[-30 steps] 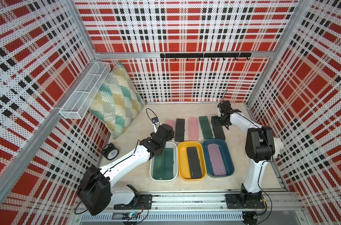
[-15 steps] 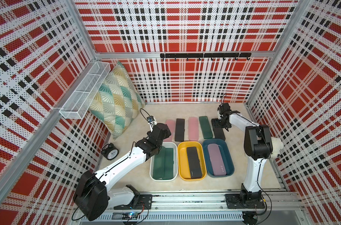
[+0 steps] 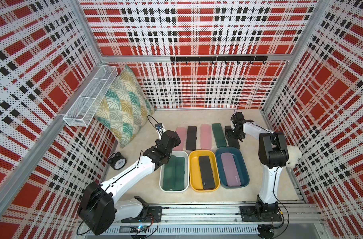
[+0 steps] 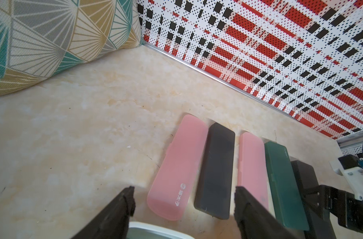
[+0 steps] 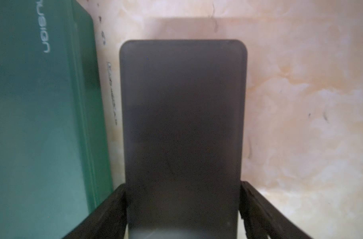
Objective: Place the pencil cases by color into the storage box
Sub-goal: Pick up the pencil case from the center of the board.
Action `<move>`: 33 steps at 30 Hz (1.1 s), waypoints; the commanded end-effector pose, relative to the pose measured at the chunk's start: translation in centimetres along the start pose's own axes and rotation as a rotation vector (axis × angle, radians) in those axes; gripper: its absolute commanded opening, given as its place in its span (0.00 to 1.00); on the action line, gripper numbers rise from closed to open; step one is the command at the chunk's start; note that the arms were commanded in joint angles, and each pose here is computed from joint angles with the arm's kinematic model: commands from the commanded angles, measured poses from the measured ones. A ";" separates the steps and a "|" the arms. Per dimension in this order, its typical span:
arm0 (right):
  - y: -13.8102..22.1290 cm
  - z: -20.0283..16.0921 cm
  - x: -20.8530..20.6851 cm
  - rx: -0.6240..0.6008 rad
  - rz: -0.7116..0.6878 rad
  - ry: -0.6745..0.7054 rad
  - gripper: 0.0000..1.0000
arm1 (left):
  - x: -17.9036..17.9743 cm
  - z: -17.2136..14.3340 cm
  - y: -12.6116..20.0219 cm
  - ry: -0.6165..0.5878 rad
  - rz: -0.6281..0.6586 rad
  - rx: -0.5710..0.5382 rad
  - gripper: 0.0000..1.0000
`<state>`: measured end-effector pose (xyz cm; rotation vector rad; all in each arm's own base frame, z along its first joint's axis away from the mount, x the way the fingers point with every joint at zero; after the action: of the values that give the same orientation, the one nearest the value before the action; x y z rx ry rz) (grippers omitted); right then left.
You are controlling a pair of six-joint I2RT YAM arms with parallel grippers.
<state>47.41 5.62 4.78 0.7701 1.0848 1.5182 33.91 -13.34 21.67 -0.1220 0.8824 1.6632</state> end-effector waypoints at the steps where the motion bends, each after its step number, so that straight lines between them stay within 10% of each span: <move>1: -1.2 -0.8 -0.3 0.023 -0.008 -0.019 0.84 | 0.2 0.3 -0.1 -0.003 -0.009 -0.012 0.80; 20: 0.4 -0.8 -1.5 -0.007 -0.084 -0.033 0.52 | -0.2 0.4 -1.2 0.001 -0.034 -0.001 0.80; 33: 6.5 1.6 -2.9 -0.128 -0.145 -0.051 0.50 | 0.4 0.9 -1.0 0.009 -0.046 -0.011 0.80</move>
<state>46.60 4.09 7.69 0.6927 1.0476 1.4413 35.11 -12.84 21.47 -0.1409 0.8804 1.6377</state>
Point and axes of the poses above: each gripper's point midway between its finger pads, its own y axis back along the fingers, its own x axis along the line the jaws close on, z = x × y, the point moved 2 cm from there along y, back along the fingers, and after that the axes turned 12 degrees about y, right-handed, at the moved point
